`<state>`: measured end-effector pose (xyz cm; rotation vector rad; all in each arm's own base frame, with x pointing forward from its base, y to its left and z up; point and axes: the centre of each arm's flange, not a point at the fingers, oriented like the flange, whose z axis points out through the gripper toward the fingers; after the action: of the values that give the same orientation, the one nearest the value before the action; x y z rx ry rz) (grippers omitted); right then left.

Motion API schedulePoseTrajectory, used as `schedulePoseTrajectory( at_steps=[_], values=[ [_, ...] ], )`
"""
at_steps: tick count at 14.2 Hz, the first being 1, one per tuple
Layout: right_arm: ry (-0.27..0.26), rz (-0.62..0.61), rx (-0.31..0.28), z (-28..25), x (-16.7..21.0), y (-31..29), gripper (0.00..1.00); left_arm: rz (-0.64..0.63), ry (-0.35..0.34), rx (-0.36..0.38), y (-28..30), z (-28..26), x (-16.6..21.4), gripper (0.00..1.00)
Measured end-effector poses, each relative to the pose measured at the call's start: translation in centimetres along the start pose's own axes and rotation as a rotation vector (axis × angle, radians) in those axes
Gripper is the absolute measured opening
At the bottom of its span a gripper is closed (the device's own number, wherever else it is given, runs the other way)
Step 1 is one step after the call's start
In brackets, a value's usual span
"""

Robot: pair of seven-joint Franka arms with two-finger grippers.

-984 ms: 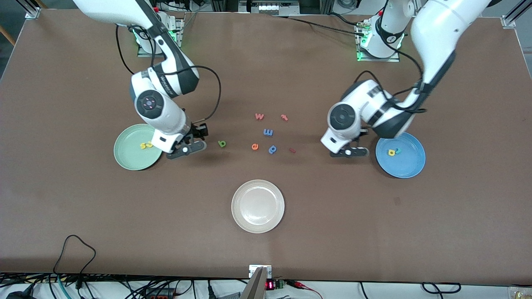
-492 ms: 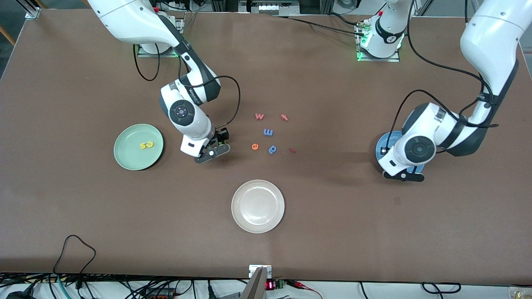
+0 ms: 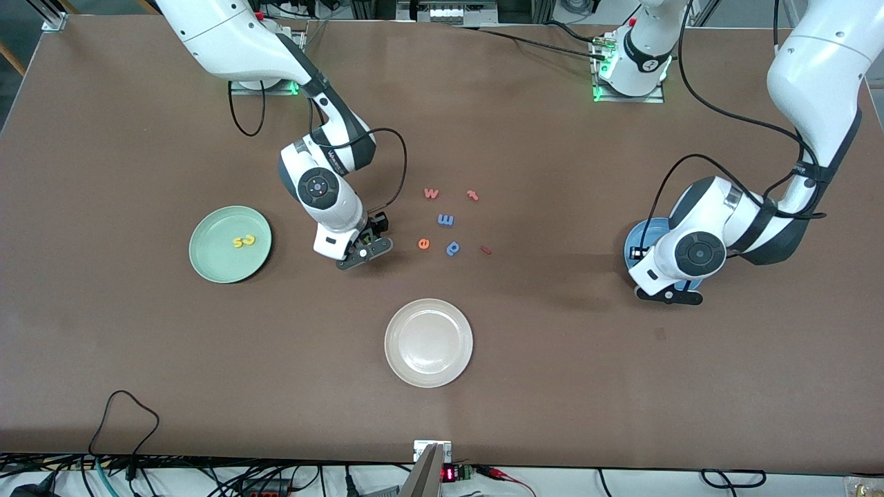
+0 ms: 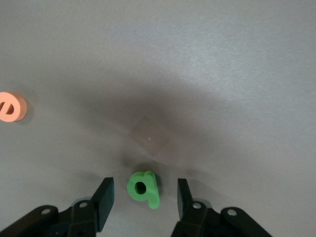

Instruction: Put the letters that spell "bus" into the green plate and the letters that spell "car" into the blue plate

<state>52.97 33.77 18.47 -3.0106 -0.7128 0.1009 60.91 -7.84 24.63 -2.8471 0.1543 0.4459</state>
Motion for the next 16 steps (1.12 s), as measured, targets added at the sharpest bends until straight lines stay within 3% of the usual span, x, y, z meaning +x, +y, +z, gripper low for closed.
schedulePoseTrajectory(
  at_steps=[3,5,7,12,13,15,16],
  values=[
    [-0.012,-0.018,-0.027,0.9,-0.2,-0.1,0.60,-0.018,-0.022,0.060,-0.8,-7.1,-1.3,1.00],
    [-0.016,-0.020,-0.032,1.2,-0.3,0.0,0.60,-0.017,-0.041,0.045,-1.9,-12.0,-2.3,1.00],
    [-0.016,-0.021,-0.033,1.2,-0.3,0.0,0.60,-0.001,-0.056,-0.029,-3.7,-16.3,-3.1,1.00],
    [-0.016,-0.021,-0.034,1.2,-0.3,0.1,0.56,0.087,-0.053,-0.105,-7.7,-23.3,-5.4,1.00],
    [-0.015,-0.021,-0.036,1.2,-0.2,0.1,0.53,0.113,-0.054,-0.115,-8.6,-24.0,-5.8,1.00],
    [-0.012,-0.021,-0.036,1.0,-0.2,0.1,0.36,0.144,-0.049,-0.141,-10.5,-25.0,-6.4,1.00],
    [-0.012,-0.020,-0.037,1.0,-0.2,0.1,0.36,0.138,-0.057,-0.174,-11.2,-25.4,-6.9,1.00]
  ],
)
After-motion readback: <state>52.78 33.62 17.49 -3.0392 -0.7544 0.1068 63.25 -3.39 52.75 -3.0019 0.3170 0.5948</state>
